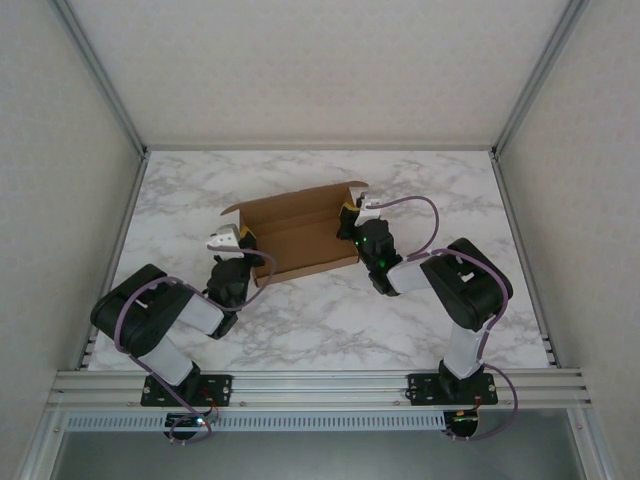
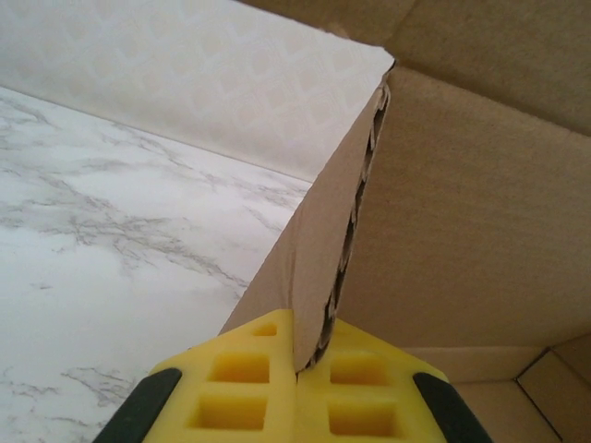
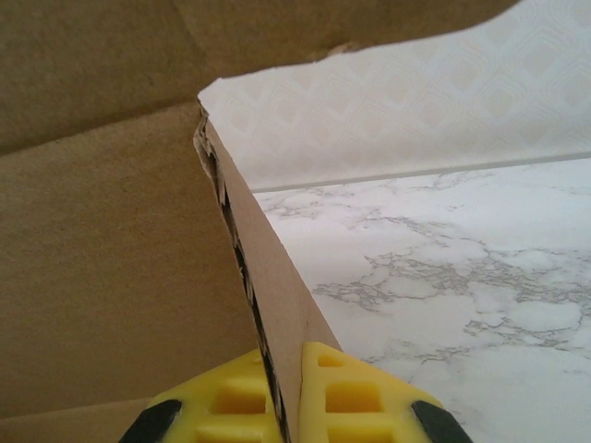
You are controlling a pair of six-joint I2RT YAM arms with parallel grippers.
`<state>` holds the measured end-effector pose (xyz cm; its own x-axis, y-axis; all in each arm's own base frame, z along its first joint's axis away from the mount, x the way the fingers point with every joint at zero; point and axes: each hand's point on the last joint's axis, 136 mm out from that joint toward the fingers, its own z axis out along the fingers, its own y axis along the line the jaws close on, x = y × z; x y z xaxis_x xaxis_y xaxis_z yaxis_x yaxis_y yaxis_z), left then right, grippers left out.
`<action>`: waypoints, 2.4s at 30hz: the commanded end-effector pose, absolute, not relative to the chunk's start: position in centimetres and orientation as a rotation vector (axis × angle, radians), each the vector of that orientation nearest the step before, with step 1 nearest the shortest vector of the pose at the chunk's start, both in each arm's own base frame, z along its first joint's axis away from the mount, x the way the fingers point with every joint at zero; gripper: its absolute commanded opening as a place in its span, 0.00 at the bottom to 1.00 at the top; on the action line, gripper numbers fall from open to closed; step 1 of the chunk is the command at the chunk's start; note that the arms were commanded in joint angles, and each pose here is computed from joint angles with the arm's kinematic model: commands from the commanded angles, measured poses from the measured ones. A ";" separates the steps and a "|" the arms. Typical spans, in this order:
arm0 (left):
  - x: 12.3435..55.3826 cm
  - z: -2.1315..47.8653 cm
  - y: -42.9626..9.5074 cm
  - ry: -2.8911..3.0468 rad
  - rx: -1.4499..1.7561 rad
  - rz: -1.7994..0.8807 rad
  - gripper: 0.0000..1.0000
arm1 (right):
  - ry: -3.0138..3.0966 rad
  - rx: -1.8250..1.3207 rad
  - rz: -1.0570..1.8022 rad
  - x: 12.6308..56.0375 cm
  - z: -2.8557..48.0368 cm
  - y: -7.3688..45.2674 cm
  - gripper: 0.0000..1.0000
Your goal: Fold the paper box
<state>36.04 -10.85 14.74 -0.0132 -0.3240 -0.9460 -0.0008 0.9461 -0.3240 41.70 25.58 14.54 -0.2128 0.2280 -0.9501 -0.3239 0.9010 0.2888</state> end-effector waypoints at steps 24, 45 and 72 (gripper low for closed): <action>40.1 14.9 -12.5 1.579 -0.203 -0.555 0.00 | 1.803 -0.016 0.547 41.0 12.0 29.1 0.06; 37.3 10.3 -12.3 1.690 -0.249 -0.507 0.00 | 1.875 -0.025 0.567 38.9 8.1 28.5 0.09; 36.5 7.9 -9.3 1.770 -0.298 -0.241 0.00 | 1.874 -0.070 0.554 37.0 9.3 26.9 0.32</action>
